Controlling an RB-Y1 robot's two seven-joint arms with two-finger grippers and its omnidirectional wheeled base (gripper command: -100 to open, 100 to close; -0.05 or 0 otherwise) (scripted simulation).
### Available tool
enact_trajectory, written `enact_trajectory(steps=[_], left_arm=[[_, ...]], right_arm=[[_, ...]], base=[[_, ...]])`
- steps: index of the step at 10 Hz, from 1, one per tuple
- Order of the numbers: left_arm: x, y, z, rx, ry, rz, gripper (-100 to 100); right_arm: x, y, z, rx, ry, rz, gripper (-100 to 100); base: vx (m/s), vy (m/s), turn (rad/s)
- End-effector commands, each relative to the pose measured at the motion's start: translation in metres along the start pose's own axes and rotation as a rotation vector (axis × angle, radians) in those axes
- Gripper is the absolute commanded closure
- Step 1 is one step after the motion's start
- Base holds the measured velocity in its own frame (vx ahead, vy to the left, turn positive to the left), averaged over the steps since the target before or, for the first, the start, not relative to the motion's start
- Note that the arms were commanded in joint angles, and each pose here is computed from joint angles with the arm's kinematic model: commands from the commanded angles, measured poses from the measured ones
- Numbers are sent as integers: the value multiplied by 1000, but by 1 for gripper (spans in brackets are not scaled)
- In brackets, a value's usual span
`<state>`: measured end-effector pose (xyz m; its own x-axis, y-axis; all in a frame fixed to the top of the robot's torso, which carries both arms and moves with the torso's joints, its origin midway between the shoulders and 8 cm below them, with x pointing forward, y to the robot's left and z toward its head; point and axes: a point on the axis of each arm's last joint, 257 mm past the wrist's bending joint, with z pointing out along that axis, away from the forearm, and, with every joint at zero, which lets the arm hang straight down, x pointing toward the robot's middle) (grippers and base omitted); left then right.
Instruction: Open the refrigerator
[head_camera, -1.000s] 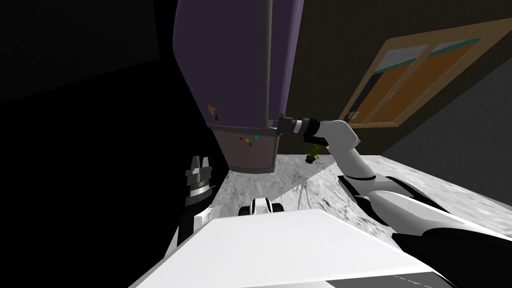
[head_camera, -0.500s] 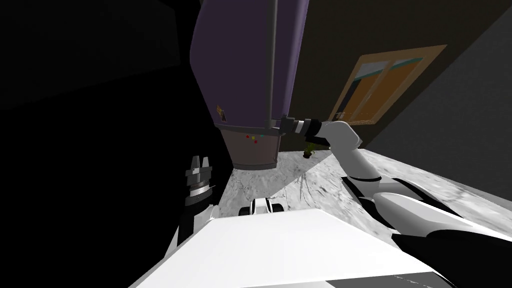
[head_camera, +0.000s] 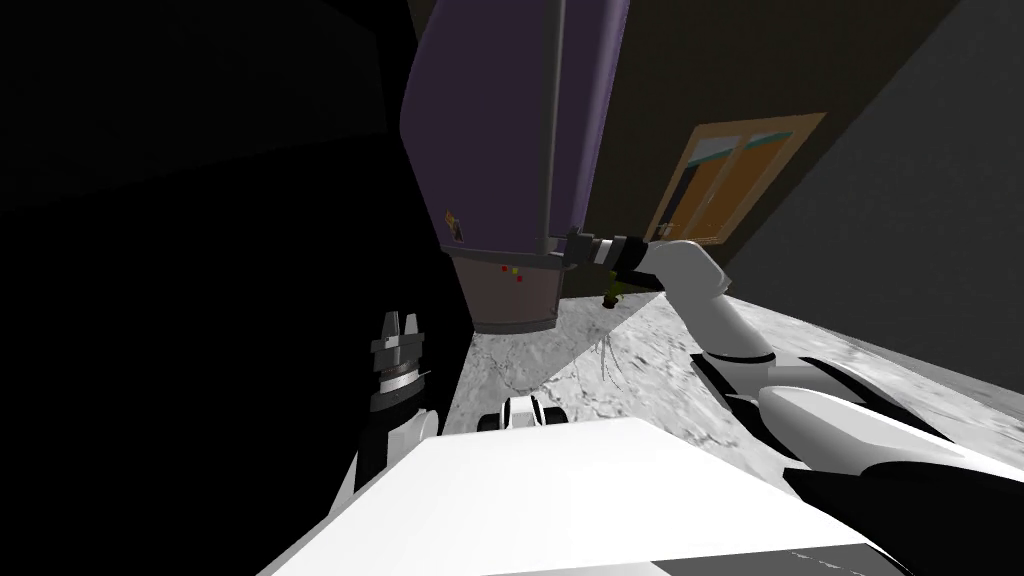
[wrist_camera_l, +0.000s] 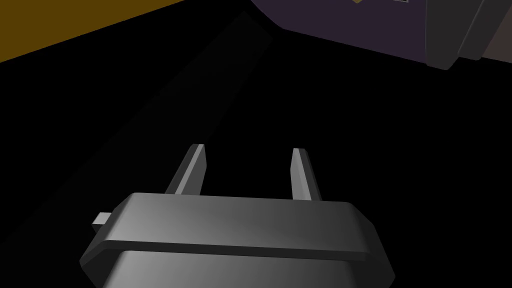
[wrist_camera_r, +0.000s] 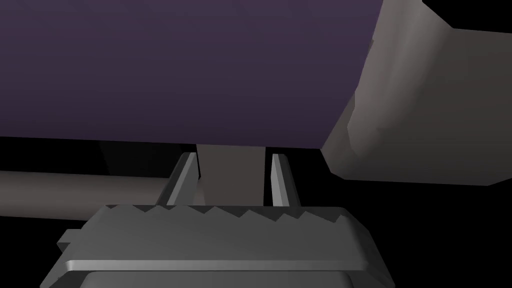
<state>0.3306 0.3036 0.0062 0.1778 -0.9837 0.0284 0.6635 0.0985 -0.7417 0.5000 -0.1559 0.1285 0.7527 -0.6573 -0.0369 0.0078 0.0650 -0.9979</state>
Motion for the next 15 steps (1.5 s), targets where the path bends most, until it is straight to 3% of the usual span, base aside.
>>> enact_trajectory(steps=[1,3,4,5,6,8,9,12,13,14,15], left_arm=[[0,0,0,0,0,0,0],[0,0,0,0,0,0,0],[0,0,0,0,0,0,0],[0,0,0,0,0,1,0],[0,0,0,0,0,0,0],[0,0,0,0,0,1,0],[0,0,0,0,0,1,0],[0,0,0,0,0,1,0],[0,0,0,0,0,1,0],[0,0,0,-1,0,1,0],[0,0,0,0,0,1,0]], right_arm=[[13,11,-3,-18,36,8,100],[22,11,-5,-19,58,8,100],[20,0,-4,2,55,-2,100],[55,16,-22,-22,144,36,100],[66,14,-29,-22,185,5,100],[83,-10,-46,20,244,-40,100],[113,11,-67,-10,322,15,100],[139,-21,-98,41,424,-56,100],[143,-22,-101,38,443,-73,100],[170,3,-129,2,525,-17,100],[179,-7,-140,12,563,-45,100]], base=[[-239,281,-73],[-275,292,-77],[-60,136,-9],[-206,40,350],[-223,34,484],[-76,-2,376],[-161,28,377],[-122,22,415],[-11,-7,178],[-138,65,290],[-210,92,392]])
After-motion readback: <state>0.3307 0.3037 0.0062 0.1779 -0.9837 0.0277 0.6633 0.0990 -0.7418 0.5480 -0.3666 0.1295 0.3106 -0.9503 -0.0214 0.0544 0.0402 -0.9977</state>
